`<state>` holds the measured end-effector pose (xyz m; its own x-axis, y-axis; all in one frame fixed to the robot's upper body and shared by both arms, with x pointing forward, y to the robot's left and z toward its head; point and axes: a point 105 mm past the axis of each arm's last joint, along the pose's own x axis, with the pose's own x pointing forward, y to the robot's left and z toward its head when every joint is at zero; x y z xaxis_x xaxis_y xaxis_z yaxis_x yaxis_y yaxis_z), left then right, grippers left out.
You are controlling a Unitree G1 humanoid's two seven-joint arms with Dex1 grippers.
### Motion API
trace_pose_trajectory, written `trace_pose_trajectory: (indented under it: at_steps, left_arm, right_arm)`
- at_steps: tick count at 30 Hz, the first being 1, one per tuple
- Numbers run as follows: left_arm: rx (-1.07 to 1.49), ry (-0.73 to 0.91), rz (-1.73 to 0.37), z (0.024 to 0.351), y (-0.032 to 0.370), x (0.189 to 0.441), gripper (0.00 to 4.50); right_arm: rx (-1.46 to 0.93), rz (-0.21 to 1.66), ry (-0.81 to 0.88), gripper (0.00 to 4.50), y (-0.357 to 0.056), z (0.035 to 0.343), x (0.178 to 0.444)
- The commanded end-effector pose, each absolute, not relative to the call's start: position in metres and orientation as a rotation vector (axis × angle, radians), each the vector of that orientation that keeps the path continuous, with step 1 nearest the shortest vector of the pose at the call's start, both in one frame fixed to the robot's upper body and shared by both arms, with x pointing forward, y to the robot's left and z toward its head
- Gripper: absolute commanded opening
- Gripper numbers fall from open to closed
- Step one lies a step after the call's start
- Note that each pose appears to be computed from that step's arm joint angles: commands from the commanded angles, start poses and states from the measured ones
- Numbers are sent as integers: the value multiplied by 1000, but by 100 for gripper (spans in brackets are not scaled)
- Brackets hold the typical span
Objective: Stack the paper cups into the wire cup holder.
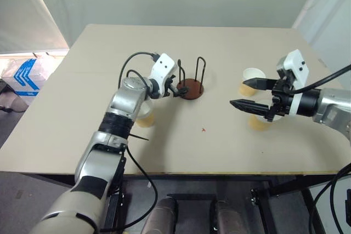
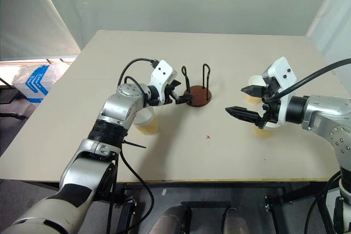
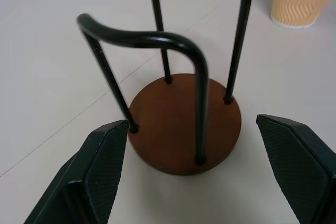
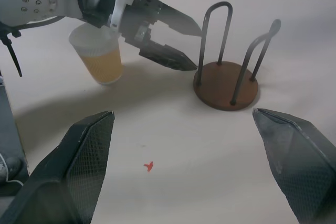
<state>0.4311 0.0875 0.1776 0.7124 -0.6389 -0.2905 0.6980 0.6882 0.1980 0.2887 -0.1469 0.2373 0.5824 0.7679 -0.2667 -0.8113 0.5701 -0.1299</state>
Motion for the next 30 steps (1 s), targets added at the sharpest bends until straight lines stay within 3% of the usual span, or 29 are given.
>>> trace_pose_trajectory:
  at_steps: [1,5,8,18,19,30]
  left_arm:
    - [317,133,-758,198,79,436,429]
    - [303,111,-763,203,69,439,429]
    - [283,94,-767,207,62,439,374]
    - [259,56,-798,217,53,437,17]
    - [260,51,-818,220,52,434,1]
    - [297,72,-1077,222,44,387,1]
  right_arm:
    - [-282,919,130,447,-148,250,286]
    - [-283,917,132,447,-148,249,286]
    - [-283,917,132,450,-148,249,286]
    - [-283,903,135,450,-151,248,284]
    - [-286,901,136,450,-152,248,283]
    - [-389,913,185,450,-185,291,252]
